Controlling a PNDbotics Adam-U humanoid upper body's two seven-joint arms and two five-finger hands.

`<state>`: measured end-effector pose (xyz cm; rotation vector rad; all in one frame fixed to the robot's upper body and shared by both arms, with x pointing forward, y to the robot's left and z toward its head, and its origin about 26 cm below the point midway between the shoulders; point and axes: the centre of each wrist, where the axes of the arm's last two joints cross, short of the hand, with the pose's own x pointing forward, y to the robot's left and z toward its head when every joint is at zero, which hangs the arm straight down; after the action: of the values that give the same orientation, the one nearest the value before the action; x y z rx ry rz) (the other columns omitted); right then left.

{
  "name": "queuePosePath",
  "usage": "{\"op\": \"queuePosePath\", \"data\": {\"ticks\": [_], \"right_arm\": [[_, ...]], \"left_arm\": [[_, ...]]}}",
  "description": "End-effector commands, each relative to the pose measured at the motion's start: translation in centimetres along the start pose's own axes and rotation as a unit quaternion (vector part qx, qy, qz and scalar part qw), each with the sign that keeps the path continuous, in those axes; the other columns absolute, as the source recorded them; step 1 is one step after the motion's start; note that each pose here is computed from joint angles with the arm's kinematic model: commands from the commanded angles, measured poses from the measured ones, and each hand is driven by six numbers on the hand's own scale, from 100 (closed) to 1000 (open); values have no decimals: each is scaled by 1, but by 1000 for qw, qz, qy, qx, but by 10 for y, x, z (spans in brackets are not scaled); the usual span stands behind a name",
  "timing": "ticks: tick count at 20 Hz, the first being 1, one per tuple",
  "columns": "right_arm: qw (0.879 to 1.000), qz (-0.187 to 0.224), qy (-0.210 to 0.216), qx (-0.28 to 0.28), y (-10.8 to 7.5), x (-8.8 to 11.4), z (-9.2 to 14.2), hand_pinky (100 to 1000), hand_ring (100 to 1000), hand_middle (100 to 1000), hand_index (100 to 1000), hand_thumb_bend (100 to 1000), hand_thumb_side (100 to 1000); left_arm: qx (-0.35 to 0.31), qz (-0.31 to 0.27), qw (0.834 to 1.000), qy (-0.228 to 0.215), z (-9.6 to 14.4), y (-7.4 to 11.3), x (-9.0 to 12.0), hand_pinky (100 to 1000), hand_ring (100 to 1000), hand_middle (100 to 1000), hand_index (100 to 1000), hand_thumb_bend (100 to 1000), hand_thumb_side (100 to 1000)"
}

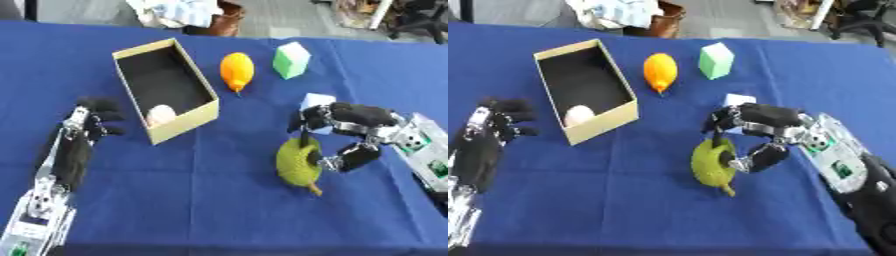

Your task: Pick up objects on the table and place them in the box.

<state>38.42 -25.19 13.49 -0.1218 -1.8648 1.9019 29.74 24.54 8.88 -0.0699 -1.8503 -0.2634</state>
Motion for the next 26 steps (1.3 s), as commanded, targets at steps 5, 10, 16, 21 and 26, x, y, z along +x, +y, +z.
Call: {"op": "queuePosePath", "data": {"ticks": [5, 10, 16, 21, 26], "right_arm": [[981, 123, -124, 79, -41, 3, 2, 794, 785, 746, 376, 100, 104], [979, 136, -135, 71, -56, 5, -4, 799, 790, 751, 381, 100, 103], [972, 170, -157, 31, -100, 11, -17, 811, 800, 759, 387, 100, 100], [968, 192, -164, 9, -137, 10, -37, 820, 809, 767, 393, 100, 100], [969, 197, -150, 5, -158, 4, -71, 824, 812, 770, 392, 100, 100]], "left_arm": [[1, -6, 1000, -9, -1, 4, 5, 636, 723, 673, 750, 100, 923], [2, -6, 1000, -8, 0, 4, 5, 636, 723, 673, 750, 100, 923], [0, -6, 1000, -8, 0, 3, 5, 636, 723, 673, 750, 100, 923], [-3, -5, 1000, -11, -2, 2, 6, 636, 723, 673, 750, 100, 923], [-9, -2, 1000, -20, -6, 0, 10, 636, 723, 673, 750, 100, 920]]}}
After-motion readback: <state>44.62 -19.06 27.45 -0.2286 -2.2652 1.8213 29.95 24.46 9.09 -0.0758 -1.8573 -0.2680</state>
